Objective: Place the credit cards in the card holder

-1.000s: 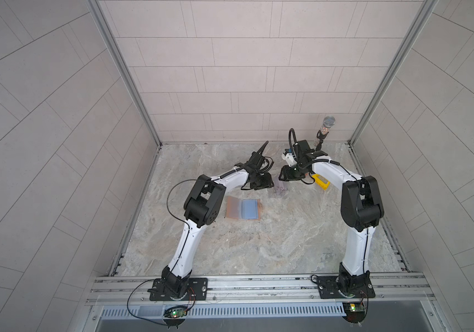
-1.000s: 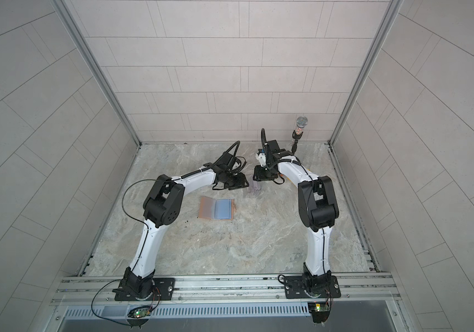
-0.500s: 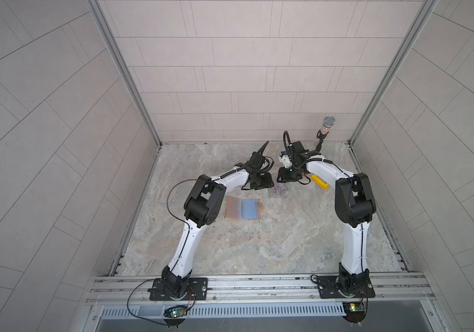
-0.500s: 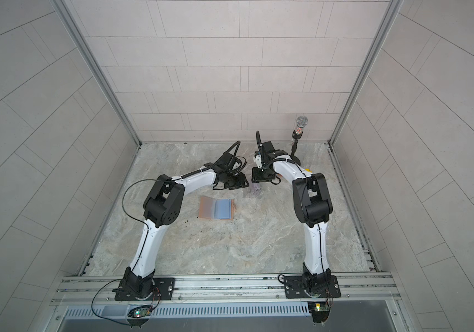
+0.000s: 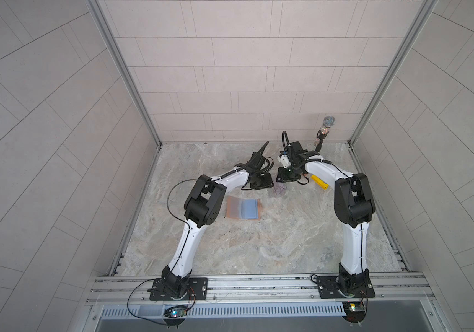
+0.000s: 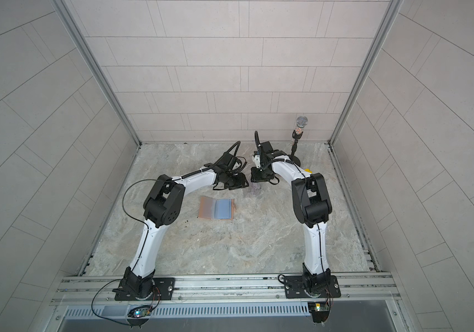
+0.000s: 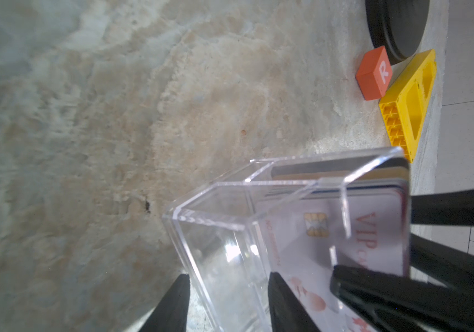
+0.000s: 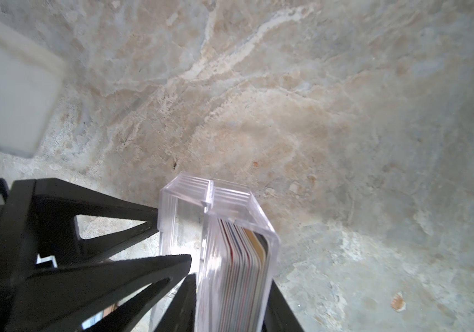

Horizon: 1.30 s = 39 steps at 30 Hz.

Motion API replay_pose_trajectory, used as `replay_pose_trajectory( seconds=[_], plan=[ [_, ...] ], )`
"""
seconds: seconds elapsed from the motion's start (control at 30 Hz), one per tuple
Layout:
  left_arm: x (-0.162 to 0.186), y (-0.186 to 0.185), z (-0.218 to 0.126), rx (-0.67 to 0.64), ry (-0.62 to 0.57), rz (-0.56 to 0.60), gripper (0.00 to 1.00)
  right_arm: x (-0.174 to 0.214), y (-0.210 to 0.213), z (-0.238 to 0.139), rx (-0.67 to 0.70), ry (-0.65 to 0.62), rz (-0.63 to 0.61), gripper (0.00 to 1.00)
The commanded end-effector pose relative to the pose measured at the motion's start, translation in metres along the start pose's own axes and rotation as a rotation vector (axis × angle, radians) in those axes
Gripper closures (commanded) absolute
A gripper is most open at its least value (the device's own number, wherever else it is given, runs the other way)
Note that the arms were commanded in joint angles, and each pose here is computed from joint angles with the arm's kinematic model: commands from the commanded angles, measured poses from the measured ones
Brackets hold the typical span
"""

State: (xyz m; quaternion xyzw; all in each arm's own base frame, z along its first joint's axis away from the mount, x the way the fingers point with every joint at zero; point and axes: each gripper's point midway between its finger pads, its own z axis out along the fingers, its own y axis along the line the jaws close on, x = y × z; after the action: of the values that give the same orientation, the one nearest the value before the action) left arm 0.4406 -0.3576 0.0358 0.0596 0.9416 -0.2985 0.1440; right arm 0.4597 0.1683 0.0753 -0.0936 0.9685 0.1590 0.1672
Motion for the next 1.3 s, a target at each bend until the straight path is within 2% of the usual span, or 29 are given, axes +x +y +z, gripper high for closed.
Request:
replay_pose_trajectory(
  seconds=[0.0,0.23,0.73,1.07,1.27],
  plan=[
    [0.012,0.015,0.005,-0.049,0.029,-0.009,0.52,0.004,-0.003,-0.012,0.009,-0.001,0.006,0.64],
    [0.012,0.015,0.004,-0.051,0.027,-0.01,0.52,0.003,-0.005,-0.018,-0.028,-0.023,0.035,0.58],
    [0.011,0.014,0.002,-0.052,0.023,-0.01,0.52,0.006,-0.014,-0.018,0.0,-0.018,0.047,0.57],
    [0.012,0.015,0.002,-0.053,0.024,-0.011,0.52,0.012,-0.02,-0.01,0.102,0.022,0.008,0.58],
    [0.013,0.017,0.002,-0.057,0.022,-0.014,0.52,0.008,-0.023,-0.021,0.162,0.018,-0.015,0.6]
  ],
)
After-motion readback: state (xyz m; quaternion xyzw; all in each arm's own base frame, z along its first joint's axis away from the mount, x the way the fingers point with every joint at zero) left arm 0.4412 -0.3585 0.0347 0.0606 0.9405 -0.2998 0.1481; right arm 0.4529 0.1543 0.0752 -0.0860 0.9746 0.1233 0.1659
